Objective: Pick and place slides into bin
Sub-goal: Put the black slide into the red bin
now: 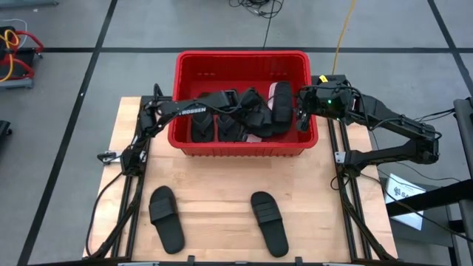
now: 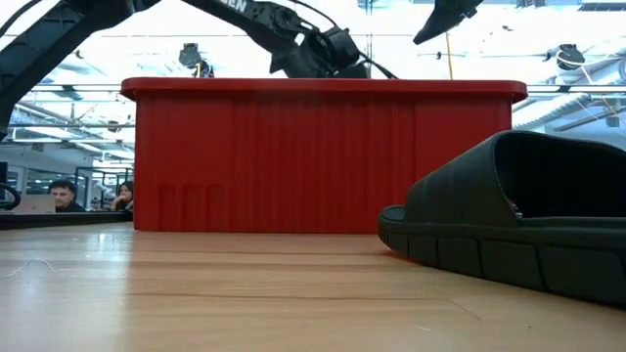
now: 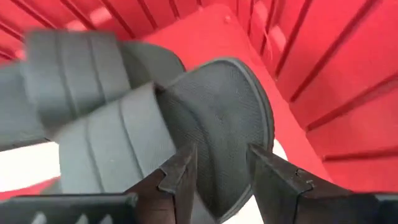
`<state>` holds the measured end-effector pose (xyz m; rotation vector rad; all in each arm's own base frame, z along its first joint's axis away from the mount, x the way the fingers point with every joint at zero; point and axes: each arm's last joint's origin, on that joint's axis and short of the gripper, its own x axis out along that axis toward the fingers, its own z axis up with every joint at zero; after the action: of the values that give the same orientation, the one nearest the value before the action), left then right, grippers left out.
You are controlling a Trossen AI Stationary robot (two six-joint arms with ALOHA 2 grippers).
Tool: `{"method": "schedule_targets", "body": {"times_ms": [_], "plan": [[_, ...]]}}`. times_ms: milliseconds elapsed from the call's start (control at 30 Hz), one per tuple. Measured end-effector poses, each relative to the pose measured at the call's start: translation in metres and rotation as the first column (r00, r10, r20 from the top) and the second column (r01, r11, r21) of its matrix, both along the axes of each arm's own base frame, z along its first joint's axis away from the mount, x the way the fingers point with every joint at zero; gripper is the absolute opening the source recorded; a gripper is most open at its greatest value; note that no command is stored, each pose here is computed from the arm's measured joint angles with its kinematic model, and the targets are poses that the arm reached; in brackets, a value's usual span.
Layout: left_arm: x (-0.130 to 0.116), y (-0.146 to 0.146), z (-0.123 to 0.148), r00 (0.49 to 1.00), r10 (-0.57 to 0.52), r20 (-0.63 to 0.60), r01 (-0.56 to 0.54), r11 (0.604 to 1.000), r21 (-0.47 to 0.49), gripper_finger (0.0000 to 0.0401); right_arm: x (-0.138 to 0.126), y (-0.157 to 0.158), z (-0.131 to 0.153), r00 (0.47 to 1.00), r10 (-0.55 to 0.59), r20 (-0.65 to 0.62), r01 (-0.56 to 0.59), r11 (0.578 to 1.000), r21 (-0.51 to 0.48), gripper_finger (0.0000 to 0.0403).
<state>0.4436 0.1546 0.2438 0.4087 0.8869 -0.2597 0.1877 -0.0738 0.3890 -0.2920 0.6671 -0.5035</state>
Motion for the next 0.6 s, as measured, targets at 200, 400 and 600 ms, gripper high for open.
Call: {"method": "schedule_targets", "body": {"times_ms": [200,400,600], "plan": [[-0.004,0.0,-0.016,0.999,-0.001,-0.034,0.0,1.0,-0.009,0.0147,0.0,0.0,0.0,1.0,-0.002,0.001,0.002,1.0,0.002,0.0166],[-0.008,0.006,-0.025,0.997,0.04,-0.064,-0.04,0.999,0.012,0.0147,0.0,0.0,0.0,1.0,-0.002,0.002,0.002,1.0,0.002,0.0166],[-0.013,0.014,-0.041,0.992,0.108,-0.072,-0.107,0.994,0.018,0.0147,0.0,0.0,0.0,1.0,-0.002,0.004,0.002,1.0,0.001,0.0167]]}}
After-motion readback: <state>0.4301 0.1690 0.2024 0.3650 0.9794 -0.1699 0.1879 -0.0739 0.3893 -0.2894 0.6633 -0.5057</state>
